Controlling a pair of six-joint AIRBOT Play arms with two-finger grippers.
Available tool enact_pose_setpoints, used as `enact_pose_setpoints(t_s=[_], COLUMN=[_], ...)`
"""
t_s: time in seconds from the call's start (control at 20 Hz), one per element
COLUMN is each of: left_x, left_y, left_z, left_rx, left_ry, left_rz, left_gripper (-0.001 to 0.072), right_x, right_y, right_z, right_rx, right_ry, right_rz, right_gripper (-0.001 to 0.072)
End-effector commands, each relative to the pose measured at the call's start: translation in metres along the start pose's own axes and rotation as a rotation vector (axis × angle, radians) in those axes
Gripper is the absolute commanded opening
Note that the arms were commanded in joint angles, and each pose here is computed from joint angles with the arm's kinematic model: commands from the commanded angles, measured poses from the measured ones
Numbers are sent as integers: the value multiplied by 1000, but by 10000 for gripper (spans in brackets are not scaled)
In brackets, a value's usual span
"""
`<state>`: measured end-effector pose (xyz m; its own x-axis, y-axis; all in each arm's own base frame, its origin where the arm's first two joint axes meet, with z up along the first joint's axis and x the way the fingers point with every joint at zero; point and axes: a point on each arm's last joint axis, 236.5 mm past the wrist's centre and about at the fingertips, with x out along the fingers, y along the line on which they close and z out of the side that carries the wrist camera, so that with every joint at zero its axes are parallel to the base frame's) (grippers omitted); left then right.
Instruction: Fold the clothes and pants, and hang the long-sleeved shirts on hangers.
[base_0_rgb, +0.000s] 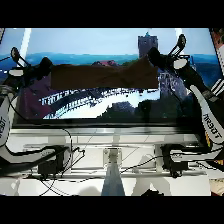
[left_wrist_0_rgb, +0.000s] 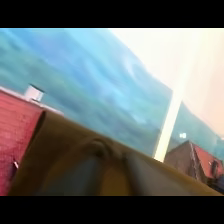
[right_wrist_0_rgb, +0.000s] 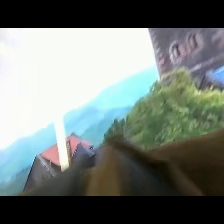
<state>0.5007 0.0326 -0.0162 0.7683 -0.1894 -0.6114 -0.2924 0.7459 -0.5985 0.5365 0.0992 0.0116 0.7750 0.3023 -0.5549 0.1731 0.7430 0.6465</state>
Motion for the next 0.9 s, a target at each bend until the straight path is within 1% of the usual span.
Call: enact_pose_setpoints(t_s=[0.0,0.1,0.2,0.3,0.35,0.4,0.45,0.55,0.6,0.65,0.75,0.85], left_x=[0,-1,-6,-13,-16,-18,-18,-14,-9,-2,15,26], left_y=[-3,-2,16,43,57,67,73,73,72,71,74,74], left_z=[-13,-23,-32,-38,-38,-37,-37,-49,-56,-59,-58,-62], left_rx=[-3,41,138,149,132,114,94,68,62,58,68,126], left_ry=[64,106,161,219,236,252,282,400,461,503,521,541], left_rz=[-23,-29,16,76,104,115,110,71,49,32,26,7], left_gripper=[696,709,705,691,642,576,572,579,616,716,715,702], right_x=[4,4,3,2,2,2,2,2,2,1,0,-1], right_y=[-3,-4,-7,-10,-12,-13,-13,-12,-12,-12,-12,-12], right_z=[-3,-17,-28,-34,-34,-34,-34,-34,-34,-35,-42,-50], right_rx=[-25,-50,-83,-119,-135,-137,-137,-138,-138,-138,-137,-138], right_ry=[18,74,124,148,150,150,150,151,152,156,184,218], right_rz=[-9,-12,-20,-33,-40,-41,-41,-41,-40,-40,-38,-36], right_gripper=[687,686,686,686,685,685,685,685,685,685,685,685])
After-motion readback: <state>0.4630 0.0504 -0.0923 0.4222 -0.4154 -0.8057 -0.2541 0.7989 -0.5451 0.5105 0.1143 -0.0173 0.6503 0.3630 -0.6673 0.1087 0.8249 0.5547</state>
